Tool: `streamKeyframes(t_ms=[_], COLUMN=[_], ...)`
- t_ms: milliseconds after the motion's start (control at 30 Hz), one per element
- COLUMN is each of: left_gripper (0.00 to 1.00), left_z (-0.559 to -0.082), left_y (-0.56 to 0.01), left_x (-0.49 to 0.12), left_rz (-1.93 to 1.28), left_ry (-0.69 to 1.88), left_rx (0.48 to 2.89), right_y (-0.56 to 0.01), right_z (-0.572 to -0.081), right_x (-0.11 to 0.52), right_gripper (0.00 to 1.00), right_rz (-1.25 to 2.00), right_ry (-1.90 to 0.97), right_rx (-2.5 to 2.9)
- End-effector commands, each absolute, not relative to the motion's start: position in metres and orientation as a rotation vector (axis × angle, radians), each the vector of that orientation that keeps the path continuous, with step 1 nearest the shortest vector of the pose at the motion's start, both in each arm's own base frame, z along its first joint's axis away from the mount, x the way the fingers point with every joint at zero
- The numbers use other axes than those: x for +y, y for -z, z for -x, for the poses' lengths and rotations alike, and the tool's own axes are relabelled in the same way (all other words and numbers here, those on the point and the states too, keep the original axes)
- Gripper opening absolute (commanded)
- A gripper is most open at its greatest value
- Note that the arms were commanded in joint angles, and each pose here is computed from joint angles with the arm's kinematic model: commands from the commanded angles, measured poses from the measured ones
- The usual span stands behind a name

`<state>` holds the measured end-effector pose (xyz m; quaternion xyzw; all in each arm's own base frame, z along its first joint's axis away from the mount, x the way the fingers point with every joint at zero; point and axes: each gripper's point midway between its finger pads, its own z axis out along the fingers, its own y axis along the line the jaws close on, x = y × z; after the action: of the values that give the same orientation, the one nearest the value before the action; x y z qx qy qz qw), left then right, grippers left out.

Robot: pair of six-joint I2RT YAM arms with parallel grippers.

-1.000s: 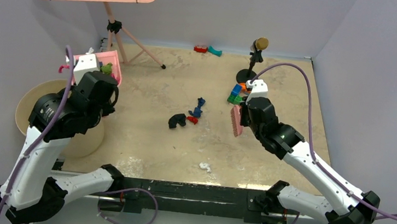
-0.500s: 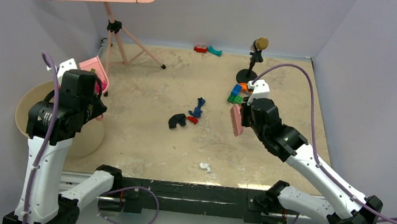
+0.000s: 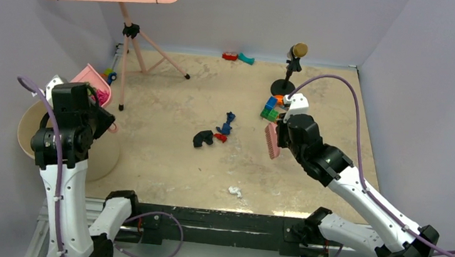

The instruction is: Sweep away the paper scraps from the table

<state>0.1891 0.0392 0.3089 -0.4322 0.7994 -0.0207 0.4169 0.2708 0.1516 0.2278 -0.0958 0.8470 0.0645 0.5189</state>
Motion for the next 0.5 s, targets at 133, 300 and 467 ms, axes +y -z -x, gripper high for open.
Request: streamKeyframes(t_ms=[133, 300, 467], left_gripper=[0.00, 0.00, 0.00], left_z=[-0.213, -0.212, -0.226], left_y=[-0.330, -0.336, -0.332], left_x=[0.037, 0.047, 0.049], left_rz=[1.201, 1.252, 1.318], left_ry=[0.308, 0.324, 0.492], left_rx=[1.847, 1.781, 1.773], right_y=[-0.245, -0.247, -0.248], right_z=[-0.269, -0.270, -0.270], right_x=[0.149, 0.147, 0.148], right_gripper=[0.00, 0.00, 0.00], right_rz=[0.232, 0.232, 0.240], right_ry=[-0.162, -0.145, -0.143], right_rx=[1.999, 2.003, 2.011])
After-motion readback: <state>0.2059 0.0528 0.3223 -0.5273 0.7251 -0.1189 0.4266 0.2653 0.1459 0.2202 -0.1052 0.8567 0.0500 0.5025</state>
